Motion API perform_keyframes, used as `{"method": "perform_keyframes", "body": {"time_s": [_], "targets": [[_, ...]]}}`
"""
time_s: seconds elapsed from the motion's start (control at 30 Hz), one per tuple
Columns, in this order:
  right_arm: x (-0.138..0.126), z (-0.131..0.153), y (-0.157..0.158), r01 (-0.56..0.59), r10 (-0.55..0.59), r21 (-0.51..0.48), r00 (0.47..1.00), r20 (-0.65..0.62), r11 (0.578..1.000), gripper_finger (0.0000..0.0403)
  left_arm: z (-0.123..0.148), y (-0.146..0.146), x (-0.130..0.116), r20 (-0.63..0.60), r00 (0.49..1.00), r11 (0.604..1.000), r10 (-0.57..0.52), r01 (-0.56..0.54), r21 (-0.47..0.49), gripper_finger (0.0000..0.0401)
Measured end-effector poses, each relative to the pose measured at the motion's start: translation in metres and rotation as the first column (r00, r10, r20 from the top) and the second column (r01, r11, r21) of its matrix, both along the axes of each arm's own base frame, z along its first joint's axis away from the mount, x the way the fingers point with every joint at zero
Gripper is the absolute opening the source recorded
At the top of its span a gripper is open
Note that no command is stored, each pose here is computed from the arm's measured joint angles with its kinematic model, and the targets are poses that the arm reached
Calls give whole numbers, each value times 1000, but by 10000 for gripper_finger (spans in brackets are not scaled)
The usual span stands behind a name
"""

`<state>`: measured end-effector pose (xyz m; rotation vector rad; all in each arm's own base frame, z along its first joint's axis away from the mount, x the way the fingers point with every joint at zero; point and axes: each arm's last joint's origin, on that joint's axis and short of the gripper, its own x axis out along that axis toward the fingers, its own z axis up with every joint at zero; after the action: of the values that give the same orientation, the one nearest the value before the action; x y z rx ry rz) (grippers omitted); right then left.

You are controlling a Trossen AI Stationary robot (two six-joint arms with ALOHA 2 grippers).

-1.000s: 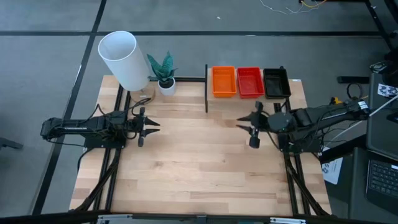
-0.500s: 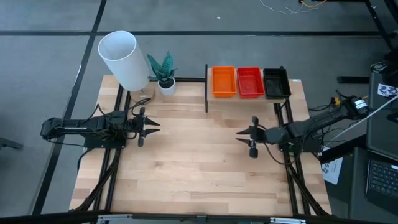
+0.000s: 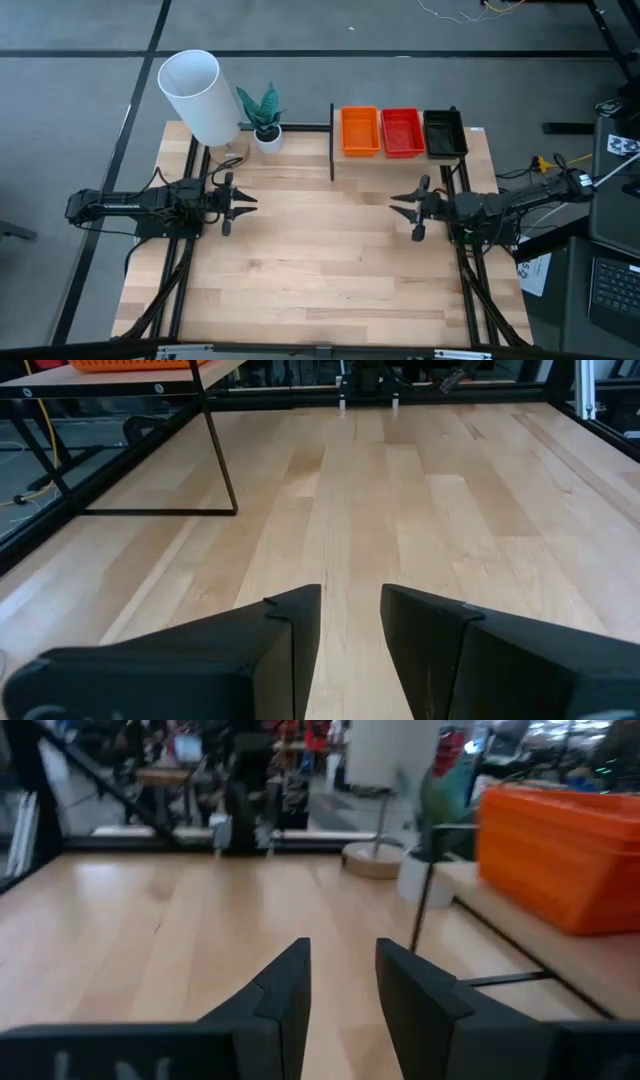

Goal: Stack baskets on shelf by color
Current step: Return to Home Position

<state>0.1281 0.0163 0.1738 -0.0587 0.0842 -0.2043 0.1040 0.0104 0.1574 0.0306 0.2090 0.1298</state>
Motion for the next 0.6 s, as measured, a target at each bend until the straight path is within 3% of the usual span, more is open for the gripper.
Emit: {"method": "perform_keyframes", "body": {"time_s": [0.17, 0.47, 0.6], "targets": [[-9, -8, -8, 49, -50, 16, 996, 67, 999, 116, 0, 0, 0, 0, 1000, 1000, 0, 0, 0, 101], [-23, 14, -12, 52, -68, 62, 955, 288, 997, 116, 0, 0, 0, 0, 1000, 1000, 0, 0, 0, 101], [-26, 16, -12, 50, -69, 67, 947, 312, 996, 116, 0, 0, 0, 0, 1000, 1000, 0, 0, 0, 101]]}}
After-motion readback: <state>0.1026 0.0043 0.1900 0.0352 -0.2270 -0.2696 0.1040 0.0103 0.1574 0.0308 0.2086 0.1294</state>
